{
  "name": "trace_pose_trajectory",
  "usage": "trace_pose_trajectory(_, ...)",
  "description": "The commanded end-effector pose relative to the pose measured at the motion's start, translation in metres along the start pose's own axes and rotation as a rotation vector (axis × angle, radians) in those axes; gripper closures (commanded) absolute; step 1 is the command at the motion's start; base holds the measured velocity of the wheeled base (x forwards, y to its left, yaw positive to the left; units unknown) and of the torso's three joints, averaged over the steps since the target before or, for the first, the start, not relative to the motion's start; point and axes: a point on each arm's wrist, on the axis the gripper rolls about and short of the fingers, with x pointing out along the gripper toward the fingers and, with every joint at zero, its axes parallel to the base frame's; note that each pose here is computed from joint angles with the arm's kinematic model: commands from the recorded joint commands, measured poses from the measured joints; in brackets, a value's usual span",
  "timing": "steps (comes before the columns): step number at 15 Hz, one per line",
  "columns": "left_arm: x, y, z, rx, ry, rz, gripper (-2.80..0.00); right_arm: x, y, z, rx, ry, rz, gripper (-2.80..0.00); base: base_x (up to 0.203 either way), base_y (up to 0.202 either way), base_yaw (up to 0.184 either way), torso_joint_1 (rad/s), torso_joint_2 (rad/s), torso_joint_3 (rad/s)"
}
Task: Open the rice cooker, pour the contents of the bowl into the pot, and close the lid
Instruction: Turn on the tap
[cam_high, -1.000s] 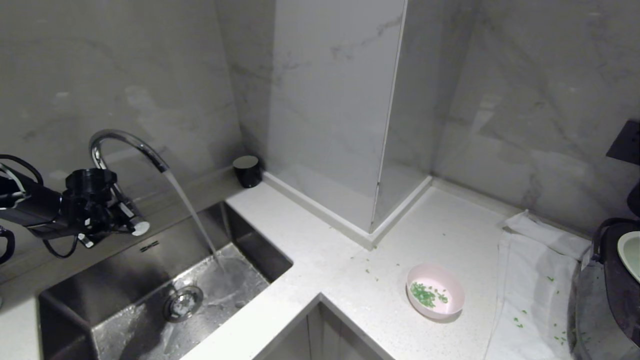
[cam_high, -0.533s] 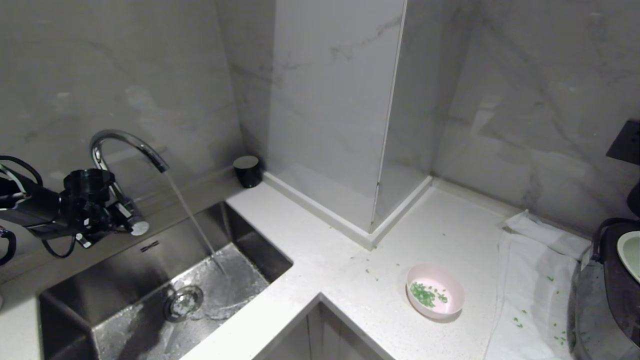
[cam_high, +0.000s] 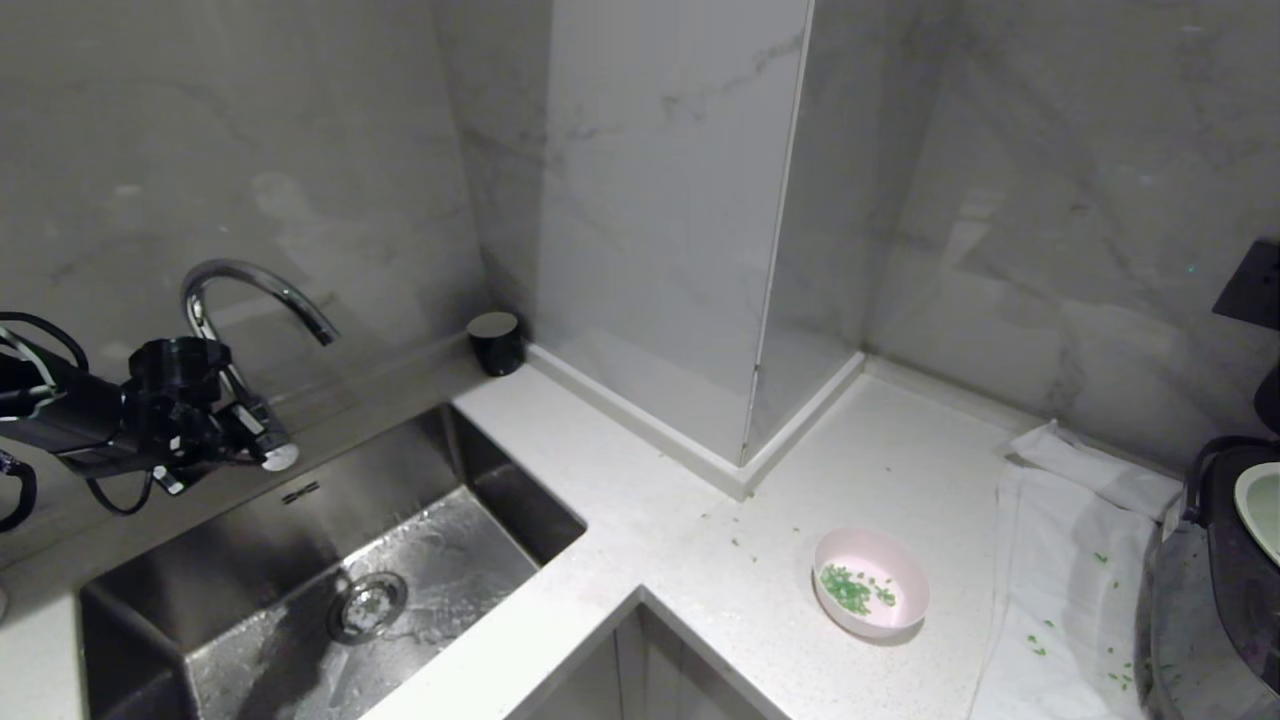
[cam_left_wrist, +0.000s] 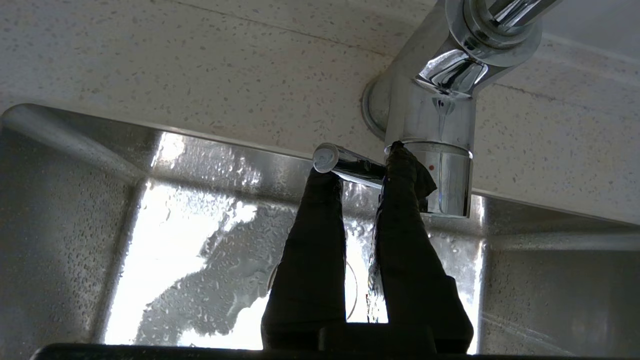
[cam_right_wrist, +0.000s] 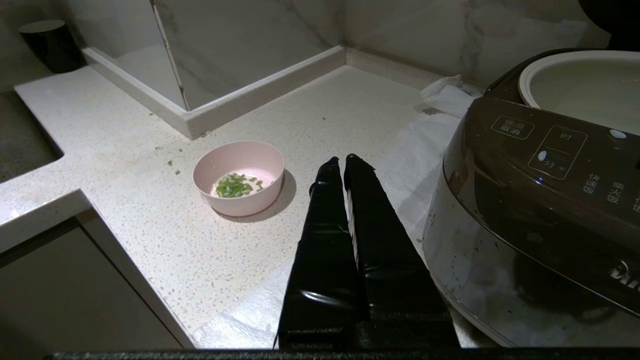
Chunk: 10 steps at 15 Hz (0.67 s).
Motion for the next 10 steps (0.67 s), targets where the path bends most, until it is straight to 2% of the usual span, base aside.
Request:
trace_pose_trajectory(1,-0.0016,-0.0004,-0.0008,-0.001,0.003,-0.002,0.00,0.0001,0.0000,-0.0004,0.000,0.001,0.000,0.00,0.000,0.000,0.000,0.000,0.00,0.000)
trace_pose_trajectory(10,-0.0027,0.0000,-0.0037,0.004,0.014,-0.002,0.00,0.0001,0.0000,-0.0004,0.000,0.001,0.000,0.00,0.000,0.000,0.000,0.000,0.00,0.000)
